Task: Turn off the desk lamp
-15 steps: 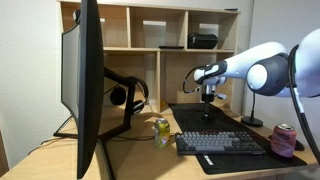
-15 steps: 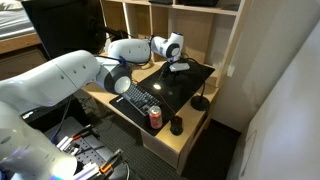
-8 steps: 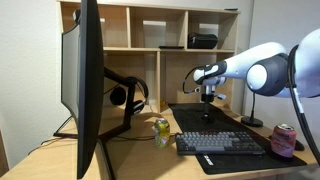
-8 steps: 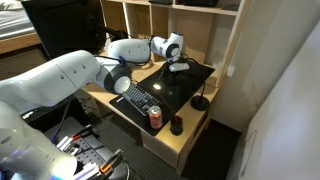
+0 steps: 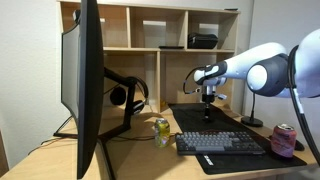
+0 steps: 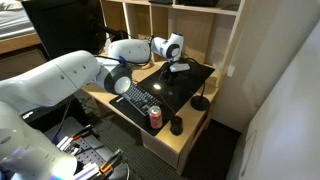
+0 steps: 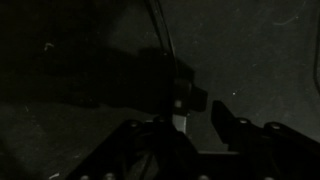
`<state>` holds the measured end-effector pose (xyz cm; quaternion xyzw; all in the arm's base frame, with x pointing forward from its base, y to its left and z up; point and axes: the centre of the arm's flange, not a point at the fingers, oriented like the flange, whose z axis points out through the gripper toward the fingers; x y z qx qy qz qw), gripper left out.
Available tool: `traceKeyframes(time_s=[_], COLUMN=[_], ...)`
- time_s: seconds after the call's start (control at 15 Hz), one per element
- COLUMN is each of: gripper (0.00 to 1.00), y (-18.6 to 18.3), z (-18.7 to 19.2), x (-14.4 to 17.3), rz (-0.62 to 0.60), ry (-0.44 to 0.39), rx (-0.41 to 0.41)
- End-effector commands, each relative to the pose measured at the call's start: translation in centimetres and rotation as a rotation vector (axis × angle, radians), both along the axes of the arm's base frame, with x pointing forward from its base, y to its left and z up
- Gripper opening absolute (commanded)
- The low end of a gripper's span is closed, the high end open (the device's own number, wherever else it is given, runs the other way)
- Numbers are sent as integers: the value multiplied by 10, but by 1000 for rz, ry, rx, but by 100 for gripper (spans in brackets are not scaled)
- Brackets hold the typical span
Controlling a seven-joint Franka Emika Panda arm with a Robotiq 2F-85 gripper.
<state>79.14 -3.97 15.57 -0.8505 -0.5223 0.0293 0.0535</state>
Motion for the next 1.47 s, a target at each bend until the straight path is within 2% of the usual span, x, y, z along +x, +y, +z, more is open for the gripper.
traceKeyframes(time_s=[0.0,0.13,0.2,0.53,0.6,0.67,0.73,1.13,1.27,1.4], gripper=[18,4,2,5,46,47,52,94,100,100], y=[-5,-6,-6,-6,-6,-7,-8,-10,-11,-12], z=[-6,-7,-7,-8,-8,-9,-10,-11,-9,-5], x=[-1,-1,-2,-3,-3,-3,-4,-4,-5,-6], rz=[7,5,5,8,6,7,8,8,1,-3], ry=[0,2,1,-10,-4,2,3,2,-3,-21], rx=[-15,-16,-17,-14,-17,-25,-28,-31,-36,-38])
